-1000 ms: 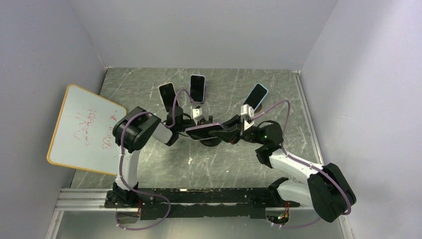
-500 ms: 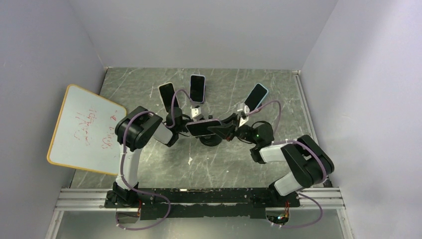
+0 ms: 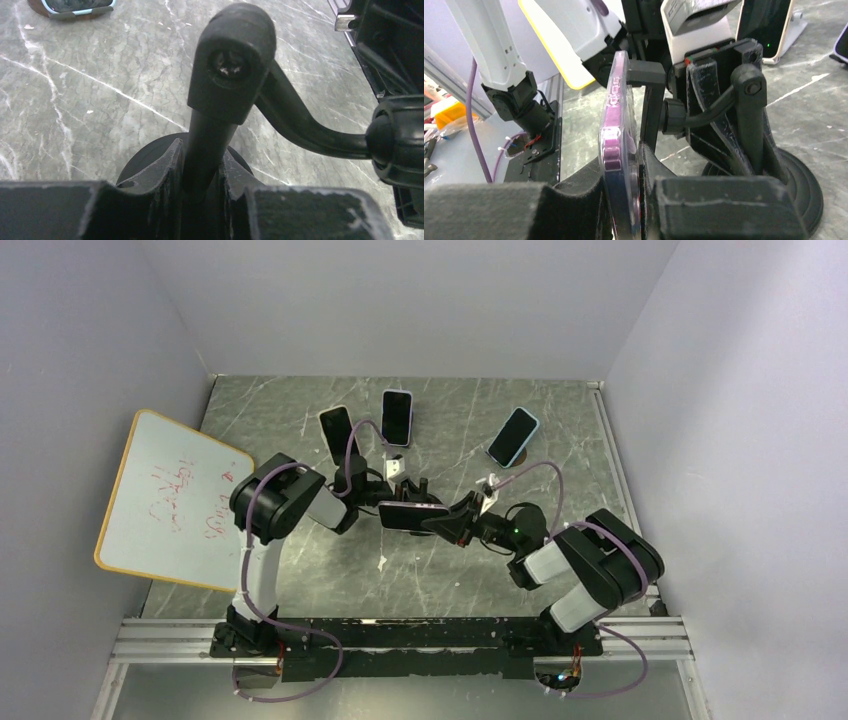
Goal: Place the phone on the phone stand
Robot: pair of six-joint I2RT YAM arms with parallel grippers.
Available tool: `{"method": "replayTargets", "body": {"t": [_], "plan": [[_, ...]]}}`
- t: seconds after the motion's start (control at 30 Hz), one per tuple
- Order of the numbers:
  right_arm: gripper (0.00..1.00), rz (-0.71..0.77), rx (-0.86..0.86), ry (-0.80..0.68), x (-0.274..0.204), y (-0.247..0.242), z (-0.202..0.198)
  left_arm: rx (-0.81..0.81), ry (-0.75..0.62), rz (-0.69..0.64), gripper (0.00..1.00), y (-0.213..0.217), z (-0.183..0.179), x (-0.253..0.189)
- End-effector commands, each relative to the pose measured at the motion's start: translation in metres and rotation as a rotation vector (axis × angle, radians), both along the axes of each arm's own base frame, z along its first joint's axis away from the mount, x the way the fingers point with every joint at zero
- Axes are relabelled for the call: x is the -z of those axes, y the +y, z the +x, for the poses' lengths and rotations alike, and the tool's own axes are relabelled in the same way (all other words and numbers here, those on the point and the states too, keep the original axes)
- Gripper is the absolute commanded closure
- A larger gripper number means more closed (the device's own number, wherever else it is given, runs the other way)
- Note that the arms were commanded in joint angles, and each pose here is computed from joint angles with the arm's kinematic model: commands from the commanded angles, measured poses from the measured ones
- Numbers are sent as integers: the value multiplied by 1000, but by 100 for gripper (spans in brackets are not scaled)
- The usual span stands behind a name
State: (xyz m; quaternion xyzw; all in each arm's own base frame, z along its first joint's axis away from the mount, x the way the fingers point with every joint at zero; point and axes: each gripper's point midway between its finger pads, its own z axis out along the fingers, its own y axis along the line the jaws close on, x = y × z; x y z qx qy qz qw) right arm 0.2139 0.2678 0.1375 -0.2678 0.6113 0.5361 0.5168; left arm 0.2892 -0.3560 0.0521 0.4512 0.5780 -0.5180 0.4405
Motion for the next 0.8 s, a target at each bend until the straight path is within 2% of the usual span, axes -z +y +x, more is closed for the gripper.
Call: {"method": "replayTargets", "body": {"t": [0.0, 0.37, 0.6, 0.77], "plan": [[100, 31, 140, -76, 4, -19, 11, -48, 252, 119, 95, 28, 2, 29], [100, -50, 167, 58, 51, -10, 11, -94, 260, 162, 95, 32, 15, 33], [100, -47, 167, 61, 39, -3, 21, -80, 258, 198, 95, 33, 11, 46], [100, -88, 189, -10, 20, -2, 37, -69, 260, 206, 95, 31, 7, 51]]}}
